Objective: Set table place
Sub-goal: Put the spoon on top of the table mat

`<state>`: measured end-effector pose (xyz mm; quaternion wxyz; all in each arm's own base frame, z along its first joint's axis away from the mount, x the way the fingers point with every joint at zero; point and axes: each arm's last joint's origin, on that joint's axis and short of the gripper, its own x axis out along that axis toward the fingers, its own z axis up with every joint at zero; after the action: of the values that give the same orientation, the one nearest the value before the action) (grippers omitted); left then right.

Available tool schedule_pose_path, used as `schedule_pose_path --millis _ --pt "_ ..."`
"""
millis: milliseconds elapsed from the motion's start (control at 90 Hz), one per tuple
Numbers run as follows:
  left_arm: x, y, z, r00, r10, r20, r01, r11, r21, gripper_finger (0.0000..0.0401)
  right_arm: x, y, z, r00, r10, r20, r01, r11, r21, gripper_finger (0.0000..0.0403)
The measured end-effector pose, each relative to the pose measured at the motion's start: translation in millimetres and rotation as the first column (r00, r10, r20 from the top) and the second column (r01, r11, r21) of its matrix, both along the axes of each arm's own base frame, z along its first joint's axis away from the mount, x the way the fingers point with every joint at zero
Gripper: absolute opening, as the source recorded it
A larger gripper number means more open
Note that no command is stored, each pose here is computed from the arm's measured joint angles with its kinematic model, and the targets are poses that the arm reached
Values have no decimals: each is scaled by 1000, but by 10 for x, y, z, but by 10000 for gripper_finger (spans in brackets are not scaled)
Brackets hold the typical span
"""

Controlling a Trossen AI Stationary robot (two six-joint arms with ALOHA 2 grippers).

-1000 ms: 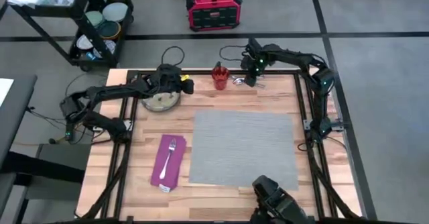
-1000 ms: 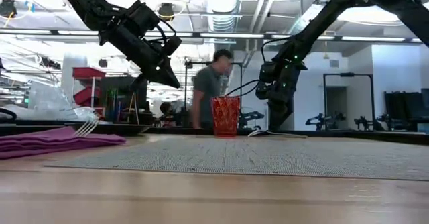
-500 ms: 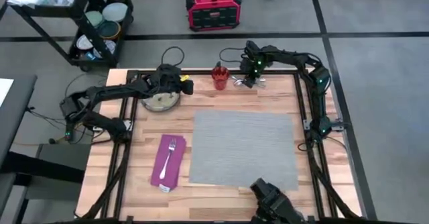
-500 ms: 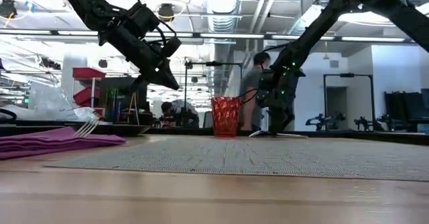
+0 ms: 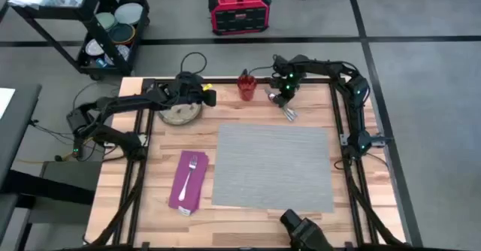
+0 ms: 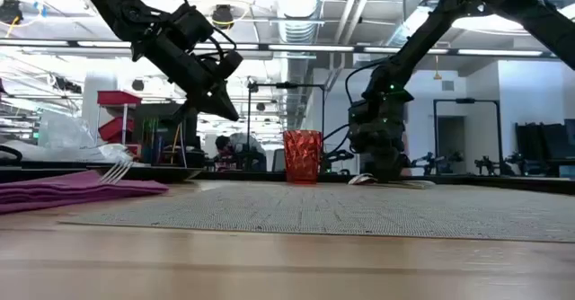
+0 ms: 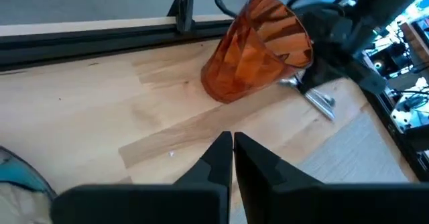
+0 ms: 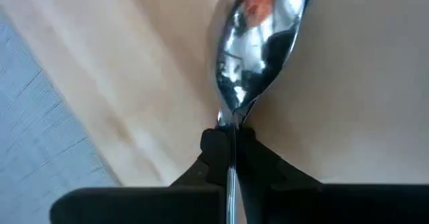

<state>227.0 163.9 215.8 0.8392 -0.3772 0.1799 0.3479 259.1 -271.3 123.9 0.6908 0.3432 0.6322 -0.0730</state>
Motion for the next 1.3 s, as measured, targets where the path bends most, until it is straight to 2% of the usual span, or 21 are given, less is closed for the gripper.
schedule_pose_path --millis 267,422,733,856,1011,1156,1300 --pt "-2 2 -1 1000 -7 -18 7 1000 25 0 -14 180 81 1000 12 -14 -11 997 73 1" --pt "-3 5 0 1000 -4 -24 4 999 35 0 -95 329 132 1000 7 -10 -7 997 72 1" --pt "-5 7 0 999 -10 -37 12 999 53 0 -337 727 403 993 -68 100 60 995 81 1" --pt "-6 8 0 999 -8 -37 10 999 54 0 -254 1054 496 982 -34 187 16 995 95 1" --pt "-6 8 0 999 -1 -34 3 999 49 0 -69 1468 481 966 40 256 -72 990 118 0" --pt "-6 8 -1 999 1 -33 1 999 46 0 30 1778 394 954 139 265 -176 977 119 0" --pt "-7 8 -2 999 1 -34 1 999 45 0 44 1882 327 964 128 234 -157 981 110 16"
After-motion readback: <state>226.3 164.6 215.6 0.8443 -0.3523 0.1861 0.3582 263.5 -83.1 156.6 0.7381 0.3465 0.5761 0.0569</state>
